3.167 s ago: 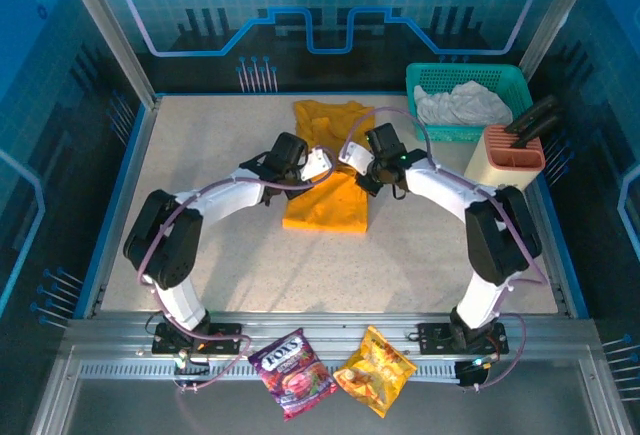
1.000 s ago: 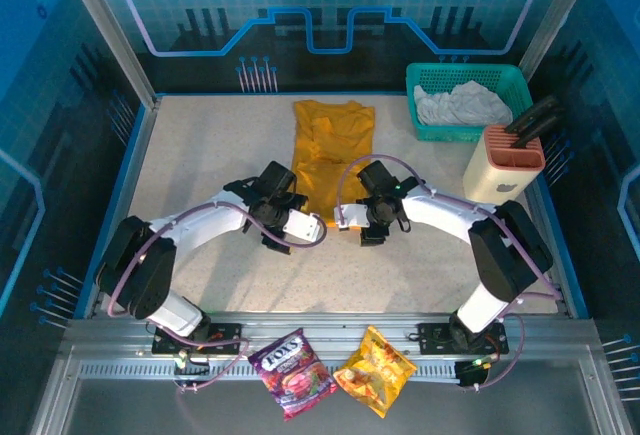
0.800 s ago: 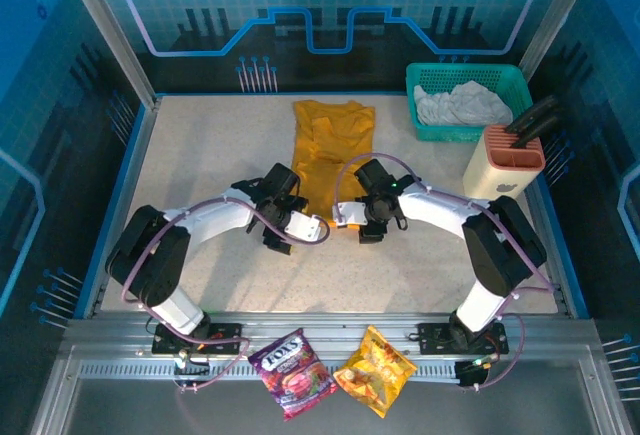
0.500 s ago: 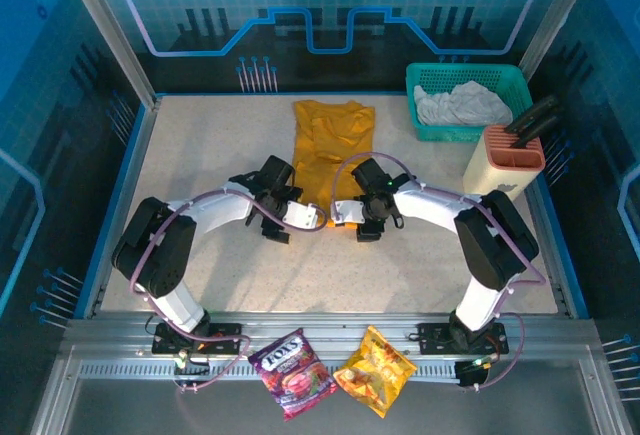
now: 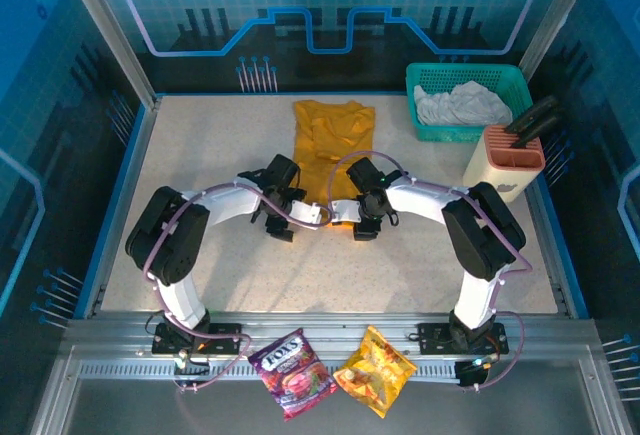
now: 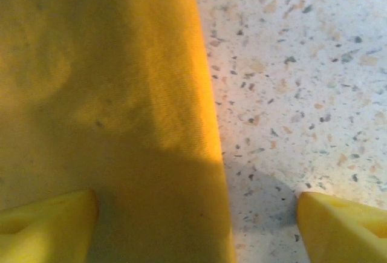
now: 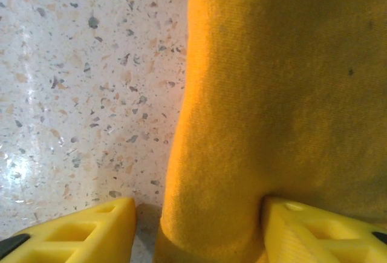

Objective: Fold and stack the t-shirts

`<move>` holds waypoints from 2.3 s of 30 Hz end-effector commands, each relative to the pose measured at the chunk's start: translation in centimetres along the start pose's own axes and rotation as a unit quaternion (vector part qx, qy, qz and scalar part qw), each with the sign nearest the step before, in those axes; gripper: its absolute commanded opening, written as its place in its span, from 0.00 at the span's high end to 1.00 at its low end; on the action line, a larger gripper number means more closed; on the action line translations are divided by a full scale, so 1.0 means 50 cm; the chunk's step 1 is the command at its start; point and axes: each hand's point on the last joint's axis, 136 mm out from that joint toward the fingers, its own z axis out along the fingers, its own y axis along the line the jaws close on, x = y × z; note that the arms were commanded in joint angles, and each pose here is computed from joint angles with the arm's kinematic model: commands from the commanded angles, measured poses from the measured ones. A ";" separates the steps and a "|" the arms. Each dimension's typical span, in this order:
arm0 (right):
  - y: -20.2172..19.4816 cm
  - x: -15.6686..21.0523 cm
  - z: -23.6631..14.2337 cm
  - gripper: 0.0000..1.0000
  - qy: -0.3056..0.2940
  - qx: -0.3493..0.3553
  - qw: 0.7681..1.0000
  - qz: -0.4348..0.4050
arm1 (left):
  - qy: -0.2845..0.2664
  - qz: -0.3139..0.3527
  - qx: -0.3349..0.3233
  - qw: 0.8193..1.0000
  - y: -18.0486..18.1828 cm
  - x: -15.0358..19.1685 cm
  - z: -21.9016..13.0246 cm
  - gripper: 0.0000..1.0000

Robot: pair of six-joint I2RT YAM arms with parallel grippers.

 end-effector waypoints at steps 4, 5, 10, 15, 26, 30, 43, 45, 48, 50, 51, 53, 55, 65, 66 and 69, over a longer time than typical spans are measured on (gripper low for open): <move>-0.005 -0.007 0.020 0.53 0.001 -0.001 1.000 0.006 | 0.005 0.006 0.033 0.999 -0.019 0.004 0.032 0.27; -0.005 -0.007 0.020 0.57 0.000 -0.001 1.000 0.006 | 0.003 0.003 0.037 0.999 -0.022 0.002 0.030 0.31; -0.004 -0.005 0.017 0.80 -0.001 0.001 1.000 0.009 | 0.007 0.001 0.038 0.999 -0.023 -0.004 0.010 0.70; -0.003 0.000 -0.004 1.00 -0.007 0.010 1.000 0.010 | 0.009 0.008 0.021 1.000 -0.019 -0.013 -0.023 1.00; 0.048 -0.005 -0.111 1.00 -0.056 0.038 0.997 0.029 | -0.033 -0.029 -0.045 0.998 -0.063 -0.080 -0.138 1.00; 0.097 0.001 -0.156 1.00 -0.060 0.032 0.997 0.034 | -0.023 -0.040 -0.050 0.998 -0.110 -0.099 -0.164 1.00; 0.210 -0.004 -0.354 1.00 -0.089 0.039 0.995 0.022 | -0.032 -0.044 -0.088 0.995 -0.176 -0.159 -0.313 1.00; 0.179 0.002 -0.358 1.00 -0.076 0.070 0.994 0.030 | -0.025 -0.042 -0.098 0.994 -0.157 -0.163 -0.326 1.00; 0.106 0.007 -0.359 1.00 -0.062 0.118 0.989 0.058 | -0.016 -0.032 -0.109 0.993 -0.118 -0.170 -0.327 1.00; 0.057 0.003 -0.363 1.00 -0.064 0.146 0.984 0.075 | -0.018 -0.040 -0.114 0.992 -0.083 -0.171 -0.325 1.00; 0.034 0.003 -0.362 1.00 -0.063 0.154 0.982 0.083 | -0.019 -0.047 -0.121 0.991 -0.060 -0.170 -0.323 1.00; -0.009 0.005 -0.359 1.00 -0.060 0.170 0.979 0.100 | -0.020 -0.054 -0.137 0.989 -0.016 -0.167 -0.321 1.00; -0.053 0.008 -0.355 1.00 -0.053 0.186 0.974 0.116 | -0.021 -0.058 -0.159 0.985 0.035 -0.164 -0.316 1.00; -0.187 0.008 -0.245 1.00 -0.056 0.189 0.970 0.143 | 0.003 -0.113 -0.164 0.980 0.180 -0.096 -0.219 1.00; -0.200 0.011 -0.232 1.00 -0.052 0.191 0.969 0.147 | 0.007 -0.115 -0.169 0.979 0.192 -0.089 -0.208 1.00; -0.229 0.019 -0.196 1.00 -0.040 0.195 0.968 0.153 | 0.022 -0.124 -0.183 0.975 0.228 -0.066 -0.179 1.00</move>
